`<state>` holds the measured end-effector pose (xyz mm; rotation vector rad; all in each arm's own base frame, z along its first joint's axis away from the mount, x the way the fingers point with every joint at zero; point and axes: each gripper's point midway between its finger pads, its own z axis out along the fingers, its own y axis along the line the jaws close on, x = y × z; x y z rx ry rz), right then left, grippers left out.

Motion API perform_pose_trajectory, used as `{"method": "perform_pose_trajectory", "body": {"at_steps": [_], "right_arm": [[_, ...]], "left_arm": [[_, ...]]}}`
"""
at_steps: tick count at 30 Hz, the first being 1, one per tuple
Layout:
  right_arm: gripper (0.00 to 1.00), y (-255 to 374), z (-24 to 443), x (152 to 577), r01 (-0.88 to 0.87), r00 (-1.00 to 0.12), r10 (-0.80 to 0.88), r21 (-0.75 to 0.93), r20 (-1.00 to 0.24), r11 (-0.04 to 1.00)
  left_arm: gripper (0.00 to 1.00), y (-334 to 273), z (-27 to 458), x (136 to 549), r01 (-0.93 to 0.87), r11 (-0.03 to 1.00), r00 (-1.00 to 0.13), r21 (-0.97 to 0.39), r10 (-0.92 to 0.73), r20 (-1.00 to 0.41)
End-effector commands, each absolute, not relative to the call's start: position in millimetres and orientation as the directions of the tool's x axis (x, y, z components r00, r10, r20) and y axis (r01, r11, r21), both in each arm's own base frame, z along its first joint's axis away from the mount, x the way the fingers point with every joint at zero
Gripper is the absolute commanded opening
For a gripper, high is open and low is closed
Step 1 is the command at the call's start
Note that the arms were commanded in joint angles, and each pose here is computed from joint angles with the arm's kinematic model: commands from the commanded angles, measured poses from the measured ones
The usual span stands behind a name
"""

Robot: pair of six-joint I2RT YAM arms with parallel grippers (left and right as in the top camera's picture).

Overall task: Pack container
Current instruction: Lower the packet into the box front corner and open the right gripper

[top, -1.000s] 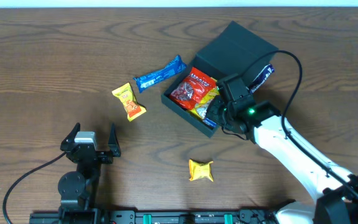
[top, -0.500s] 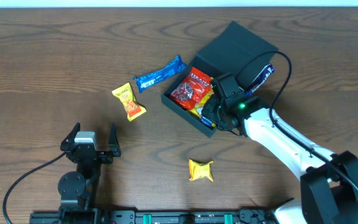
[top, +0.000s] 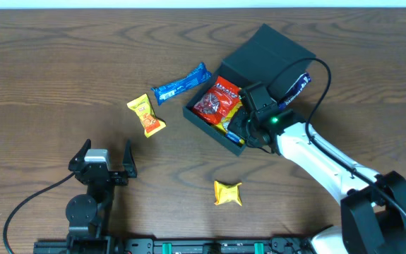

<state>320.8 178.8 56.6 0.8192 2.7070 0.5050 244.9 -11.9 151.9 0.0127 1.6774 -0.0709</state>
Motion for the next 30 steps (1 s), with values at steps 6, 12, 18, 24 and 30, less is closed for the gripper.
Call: {"method": "perform_pose_trajectory", "body": {"at_steps": [6,12,18,24,30], "right_arm": [[0.54,179,59,326,0.486,-0.796,0.583,0.403,-0.162,0.775],[0.46,182,77,332,0.477,-0.796,0.581,0.414,-0.169,0.775],[0.36,187,98,328,0.463,-0.804,0.569,0.42,-0.172,0.781],[0.02,186,94,323,0.467,-0.81,0.561,0.39,-0.169,0.793],[0.02,158,83,308,0.542,-0.783,0.592,0.26,-0.19,0.799]], "left_arm": [[0.95,-13,135,244,0.057,0.997,-0.163,-0.042,-0.032,-0.986],[0.95,-13,135,244,0.057,0.997,-0.162,-0.042,-0.032,-0.986],[0.95,-13,135,244,0.057,0.997,-0.162,-0.042,-0.032,-0.986],[0.95,-13,135,244,0.057,0.997,-0.163,-0.042,-0.032,-0.986],[0.95,-13,135,244,0.058,0.997,-0.163,-0.042,-0.032,-0.986]]}}
